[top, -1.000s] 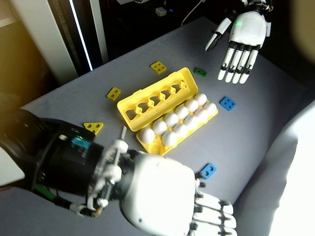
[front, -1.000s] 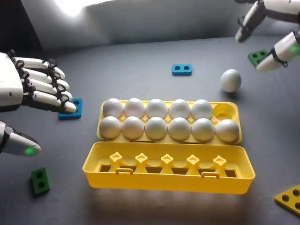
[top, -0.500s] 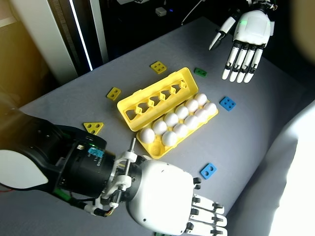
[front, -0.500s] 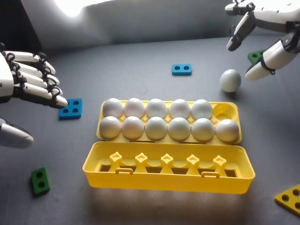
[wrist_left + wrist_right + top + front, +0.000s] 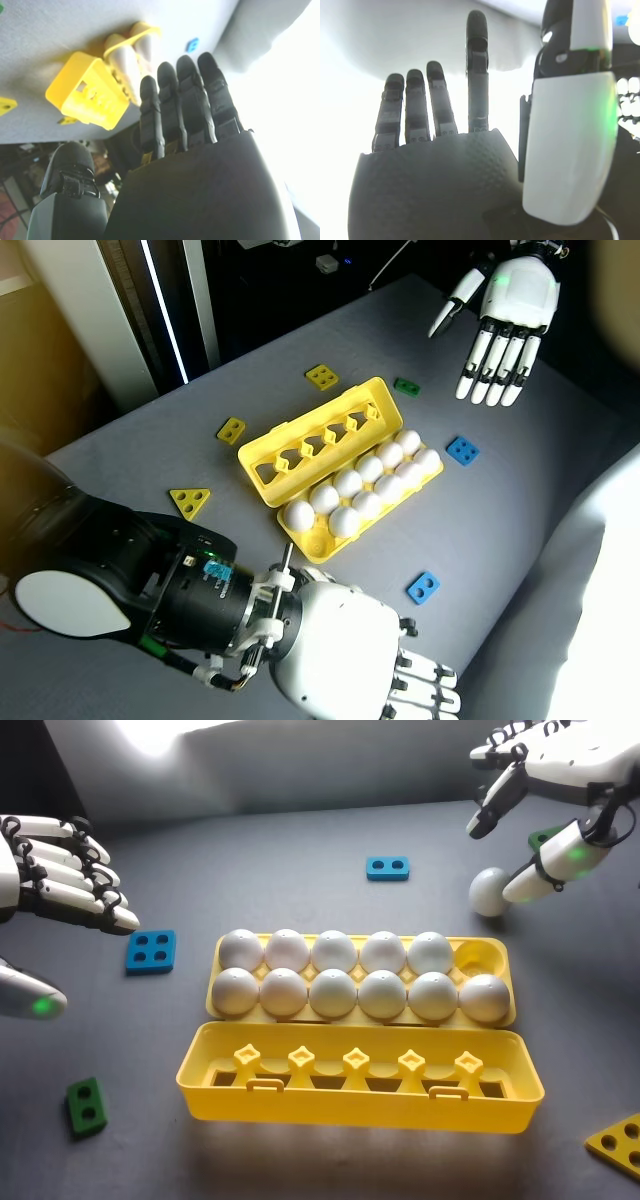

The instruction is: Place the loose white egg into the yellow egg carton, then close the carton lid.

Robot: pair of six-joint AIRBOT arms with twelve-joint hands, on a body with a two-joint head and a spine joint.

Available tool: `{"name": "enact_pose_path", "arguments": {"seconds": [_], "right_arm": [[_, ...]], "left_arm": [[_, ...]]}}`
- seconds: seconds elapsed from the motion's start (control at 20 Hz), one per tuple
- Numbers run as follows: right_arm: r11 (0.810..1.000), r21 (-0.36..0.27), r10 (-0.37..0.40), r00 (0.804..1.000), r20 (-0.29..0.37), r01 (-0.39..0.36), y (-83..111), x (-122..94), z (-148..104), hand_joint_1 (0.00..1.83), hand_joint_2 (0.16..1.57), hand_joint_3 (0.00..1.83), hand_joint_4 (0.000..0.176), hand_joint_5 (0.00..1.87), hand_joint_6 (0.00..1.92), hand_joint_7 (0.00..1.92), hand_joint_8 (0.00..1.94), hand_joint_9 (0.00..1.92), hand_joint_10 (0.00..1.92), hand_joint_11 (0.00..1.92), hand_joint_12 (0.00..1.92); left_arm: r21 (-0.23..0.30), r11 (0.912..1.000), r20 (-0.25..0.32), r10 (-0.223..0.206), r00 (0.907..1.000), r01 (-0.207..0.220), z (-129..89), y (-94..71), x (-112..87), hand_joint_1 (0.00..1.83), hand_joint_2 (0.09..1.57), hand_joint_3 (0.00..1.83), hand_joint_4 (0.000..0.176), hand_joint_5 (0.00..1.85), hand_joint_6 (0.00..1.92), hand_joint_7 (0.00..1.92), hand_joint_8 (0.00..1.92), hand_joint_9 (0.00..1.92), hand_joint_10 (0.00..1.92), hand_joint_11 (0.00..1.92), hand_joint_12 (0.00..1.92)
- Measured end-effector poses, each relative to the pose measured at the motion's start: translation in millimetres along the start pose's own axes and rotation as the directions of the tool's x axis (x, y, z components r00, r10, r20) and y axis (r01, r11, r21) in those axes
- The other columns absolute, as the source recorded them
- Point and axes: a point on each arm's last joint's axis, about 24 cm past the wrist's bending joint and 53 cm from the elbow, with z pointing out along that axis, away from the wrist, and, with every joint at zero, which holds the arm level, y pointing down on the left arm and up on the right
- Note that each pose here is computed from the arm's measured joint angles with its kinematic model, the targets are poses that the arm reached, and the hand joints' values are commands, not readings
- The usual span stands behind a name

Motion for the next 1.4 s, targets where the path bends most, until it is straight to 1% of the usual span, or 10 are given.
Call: {"name": "enact_pose_path", "arguments": {"seconds": [0.25, 0.35, 0.6, 0.8, 0.95, 1.0, 1.05, 1.15, 1.3, 1.4], "right_arm": [[1.000, 0.006, 0.006, 1.000, -0.010, -0.006, -2.8, 7, 1, 0.88, 0.80, 0.01, 0.167, 0.78, 0.00, 0.07, 0.00, 0.00, 0.00, 0.00, 0.00], [1.000, 0.005, 0.006, 1.000, -0.019, -0.006, -3.2, 13, 2, 0.90, 0.79, 0.00, 0.163, 0.81, 0.01, 0.09, 0.01, 0.00, 0.00, 0.00, 0.00], [1.000, 0.004, 0.003, 1.000, -0.030, -0.003, -5.0, 21, 3, 0.87, 0.81, 0.01, 0.153, 0.72, 0.00, 0.05, 0.00, 0.00, 0.00, 0.00, 0.00], [1.000, -0.003, 0.003, 0.999, -0.034, -0.003, -4.4, 25, 3, 0.85, 0.81, 0.01, 0.160, 0.73, 0.00, 0.07, 0.01, 0.00, 0.00, 0.00, 0.00], [1.000, 0.012, -0.001, 0.999, -0.047, 0.002, -11.5, 31, 2, 0.86, 0.81, 0.01, 0.155, 0.73, 0.00, 0.07, 0.00, 0.00, 0.00, 0.00, 0.00], [1.000, 0.013, -0.002, 0.999, -0.047, 0.002, -12.2, 31, 1, 0.86, 0.81, 0.01, 0.155, 0.73, 0.00, 0.07, 0.00, 0.00, 0.00, 0.00, 0.00], [1.000, 0.012, -0.002, 0.999, -0.048, 0.003, -12.1, 32, 1, 0.88, 0.81, 0.00, 0.136, 0.74, 0.01, 0.11, 0.02, 0.00, 0.00, 0.00, 0.00], [1.000, 0.012, -0.004, 0.999, -0.052, 0.004, -13.2, 35, 1, 0.88, 0.81, 0.00, 0.137, 0.74, 0.01, 0.11, 0.02, 0.00, 0.00, 0.00, 0.00], [1.000, 0.009, -0.003, 0.999, -0.051, 0.004, -12.6, 35, 1, 0.87, 0.82, 0.01, 0.141, 0.75, 0.01, 0.10, 0.00, 0.00, 0.00, 0.00, 0.00], [1.000, 0.008, -0.003, 0.999, -0.051, 0.004, -12.1, 35, 1, 0.88, 0.81, 0.00, 0.141, 0.76, 0.01, 0.10, 0.01, 0.00, 0.00, 0.00, 0.00]], "left_arm": [[0.007, 0.9964, -0.034, -0.084, 0.9959, 0.084, -12, 17.5, 3.3, 0.00, 1.24, 0.00, 0.000, 0.36, 0.00, 0.35, 0.00, 0.27, 0.00, 0.00, 0.51], [0.056, 0.9929, -0.053, -0.102, 0.9934, 0.105, -19, 11.4, 0.6, 0.00, 1.23, 0.00, 0.000, 0.37, 0.00, 0.37, 0.00, 0.28, 0.00, 0.00, 0.53], [0.116, 0.9876, -0.225, -0.078, 0.9712, 0.106, -32, -1.9, 45.6, 0.00, 1.24, 0.00, 0.000, 0.35, 0.00, 0.35, 0.00, 0.26, 0.00, 0.00, 0.46], [0.159, 0.9794, -0.228, -0.087, 0.9697, 0.125, -33, -24.9, 52.9, 0.00, 1.24, 0.00, 0.000, 0.37, 0.00, 0.37, 0.00, 0.28, 0.00, 0.00, 0.50], [0.215, 0.9696, -0.282, -0.052, 0.9579, 0.116, -33, -49.9, 71.9, 0.00, 1.24, 0.00, 0.000, 0.38, 0.00, 0.38, 0.00, 0.29, 0.01, 0.00, 0.53], [0.221, 0.9684, -0.279, -0.051, 0.9589, 0.115, -32, -51.8, 70.8, 0.00, 1.24, 0.00, 0.000, 0.38, 0.00, 0.38, 0.00, 0.29, 0.01, 0.00, 0.53], [0.224, 0.9665, -0.264, -0.064, 0.9625, 0.125, -30, -53.1, 66.5, 0.00, 1.24, 0.00, 0.000, 0.36, 0.00, 0.36, 0.00, 0.27, 0.00, 0.00, 0.46], [0.225, 0.9637, -0.263, -0.083, 0.9612, 0.144, -29, -53.9, 66.4, 0.00, 1.24, 0.00, 0.000, 0.36, 0.00, 0.36, 0.00, 0.28, 0.00, 0.00, 0.48], [0.264, 0.9547, -0.303, -0.053, 0.9516, 0.137, -26, -61.3, 79.7, 0.00, 1.24, 0.00, 0.000, 0.37, 0.00, 0.37, 0.00, 0.29, 0.01, 0.00, 0.54], [0.273, 0.9516, -0.295, -0.057, 0.9539, 0.141, -25, -59.3, 77.1, 0.00, 1.24, 0.00, 0.000, 0.37, 0.00, 0.38, 0.00, 0.29, 0.01, 0.00, 0.54]]}}
